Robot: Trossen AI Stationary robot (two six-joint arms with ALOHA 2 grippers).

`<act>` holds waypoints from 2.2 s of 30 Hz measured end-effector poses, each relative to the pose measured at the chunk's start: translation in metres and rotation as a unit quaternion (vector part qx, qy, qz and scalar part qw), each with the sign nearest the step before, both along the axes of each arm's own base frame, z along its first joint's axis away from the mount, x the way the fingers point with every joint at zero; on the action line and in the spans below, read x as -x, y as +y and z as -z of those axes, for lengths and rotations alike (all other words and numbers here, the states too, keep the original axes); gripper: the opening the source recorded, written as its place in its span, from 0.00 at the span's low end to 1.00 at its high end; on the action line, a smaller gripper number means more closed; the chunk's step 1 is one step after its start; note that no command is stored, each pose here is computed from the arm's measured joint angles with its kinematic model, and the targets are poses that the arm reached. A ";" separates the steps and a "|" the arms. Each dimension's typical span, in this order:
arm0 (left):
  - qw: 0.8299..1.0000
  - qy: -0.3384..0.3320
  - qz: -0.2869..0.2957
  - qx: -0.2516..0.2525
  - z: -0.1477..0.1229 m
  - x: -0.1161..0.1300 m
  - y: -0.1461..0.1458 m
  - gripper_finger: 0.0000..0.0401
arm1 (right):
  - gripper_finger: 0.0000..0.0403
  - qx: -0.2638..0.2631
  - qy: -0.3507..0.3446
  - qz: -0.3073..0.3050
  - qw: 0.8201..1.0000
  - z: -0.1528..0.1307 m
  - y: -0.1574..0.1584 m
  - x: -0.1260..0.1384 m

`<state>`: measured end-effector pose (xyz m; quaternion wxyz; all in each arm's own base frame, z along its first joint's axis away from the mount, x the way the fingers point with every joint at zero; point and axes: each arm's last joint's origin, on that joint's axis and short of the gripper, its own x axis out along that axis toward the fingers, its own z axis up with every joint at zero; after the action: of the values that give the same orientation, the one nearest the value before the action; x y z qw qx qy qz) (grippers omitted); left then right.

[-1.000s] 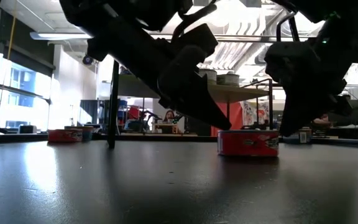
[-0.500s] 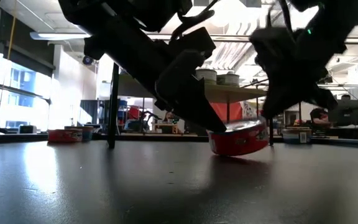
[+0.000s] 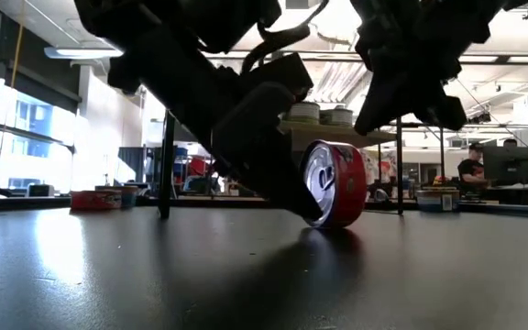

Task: Stack canned seafood by type on shelf
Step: Stack the right red tuna can on top of the red tuna can on the shelf

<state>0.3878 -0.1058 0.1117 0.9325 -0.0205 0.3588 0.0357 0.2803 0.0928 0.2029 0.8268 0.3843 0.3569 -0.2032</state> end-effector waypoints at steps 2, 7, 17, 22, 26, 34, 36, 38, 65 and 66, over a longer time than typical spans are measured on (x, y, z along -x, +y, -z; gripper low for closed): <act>1.000 -0.005 0.006 0.003 -0.004 0.001 -0.003 0.00 | 0.00 0.009 -0.012 -0.005 1.000 -0.007 0.000 -0.002; 0.999 0.008 0.029 0.029 -0.023 0.010 -0.010 0.00 | 0.00 0.037 -0.051 -0.030 0.998 -0.038 0.004 -0.012; 0.987 0.087 0.130 0.019 -0.103 0.065 -0.005 0.00 | 0.02 0.104 -0.095 -0.089 0.986 -0.116 0.037 -0.017; 0.990 0.065 0.122 -0.029 -0.146 0.092 0.018 0.00 | 0.18 0.106 -0.027 -0.127 0.986 -0.122 0.050 -0.018; 0.993 0.030 0.108 -0.035 -0.166 0.111 0.039 0.00 | 0.40 0.085 0.026 -0.149 0.985 -0.107 0.058 -0.029; 0.995 -0.001 0.103 -0.013 -0.183 0.152 0.056 0.00 | 0.75 0.049 0.111 -0.090 0.989 -0.060 0.033 -0.066; 0.993 -0.009 0.115 -0.003 -0.186 0.161 0.057 0.00 | 0.77 0.018 0.155 -0.008 0.988 -0.049 0.014 -0.070; 0.993 -0.018 0.119 0.005 -0.189 0.169 0.057 0.00 | 0.77 -0.026 0.197 0.088 0.976 -0.037 -0.002 -0.071; 0.992 -0.041 0.121 0.021 -0.194 0.190 0.056 0.00 | 0.58 -0.032 0.242 0.137 0.960 0.012 -0.010 -0.093; 0.992 -0.041 0.121 0.021 -0.194 0.190 0.056 0.00 | 0.51 -0.028 0.245 0.131 0.960 0.012 -0.010 -0.093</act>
<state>0.1976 -0.0493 0.3058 0.9434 0.0020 0.3204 -0.0855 0.3732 0.0827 0.1905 0.6694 0.3893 0.5004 -0.3872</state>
